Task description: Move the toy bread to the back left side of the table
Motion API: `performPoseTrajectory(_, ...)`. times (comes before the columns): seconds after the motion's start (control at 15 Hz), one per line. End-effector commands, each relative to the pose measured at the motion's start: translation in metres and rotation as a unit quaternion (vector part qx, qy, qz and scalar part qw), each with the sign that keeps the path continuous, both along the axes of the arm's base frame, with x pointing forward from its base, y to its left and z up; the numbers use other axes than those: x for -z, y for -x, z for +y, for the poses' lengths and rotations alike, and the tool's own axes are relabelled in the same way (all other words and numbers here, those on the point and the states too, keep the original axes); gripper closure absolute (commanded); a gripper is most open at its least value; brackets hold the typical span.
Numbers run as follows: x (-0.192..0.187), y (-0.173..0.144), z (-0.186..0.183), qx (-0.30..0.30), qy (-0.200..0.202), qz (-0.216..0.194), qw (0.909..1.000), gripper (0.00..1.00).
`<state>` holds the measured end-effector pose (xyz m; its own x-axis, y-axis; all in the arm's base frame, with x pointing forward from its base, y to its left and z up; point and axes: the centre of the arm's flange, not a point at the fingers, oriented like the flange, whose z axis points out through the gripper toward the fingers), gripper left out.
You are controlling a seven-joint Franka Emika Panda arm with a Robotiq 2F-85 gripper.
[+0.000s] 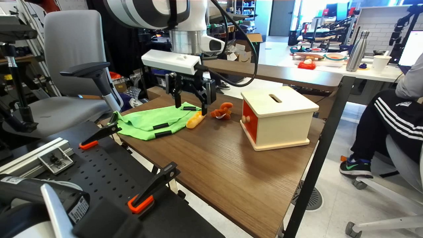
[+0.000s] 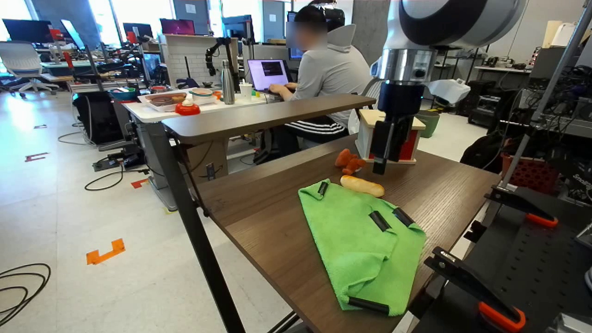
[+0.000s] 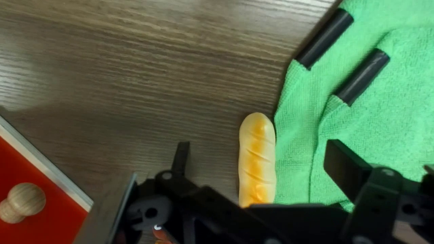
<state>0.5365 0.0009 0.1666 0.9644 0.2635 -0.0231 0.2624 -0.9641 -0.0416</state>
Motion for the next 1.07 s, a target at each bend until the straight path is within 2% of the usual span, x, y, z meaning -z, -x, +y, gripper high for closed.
performPoseTrajectory(0.0, 0.021, -0.027, 0.006, 0.019, -0.006, 0.011, 0.9997, 0.0)
performPoseTrajectory(0.33, 0.044, -0.036, 0.012, 0.03, -0.004, 0.018, 0.9994, 0.0)
performPoseTrajectory(0.4, 0.046, -0.037, 0.013, 0.029, -0.003, 0.018, 0.9994, 0.25)
performPoseTrajectory(0.47, 0.048, -0.038, 0.013, 0.03, -0.003, 0.018, 0.9994, 0.26)
performPoseTrajectory(1.0, 0.039, -0.05, 0.009, 0.041, -0.008, 0.013, 0.9991, 0.88)
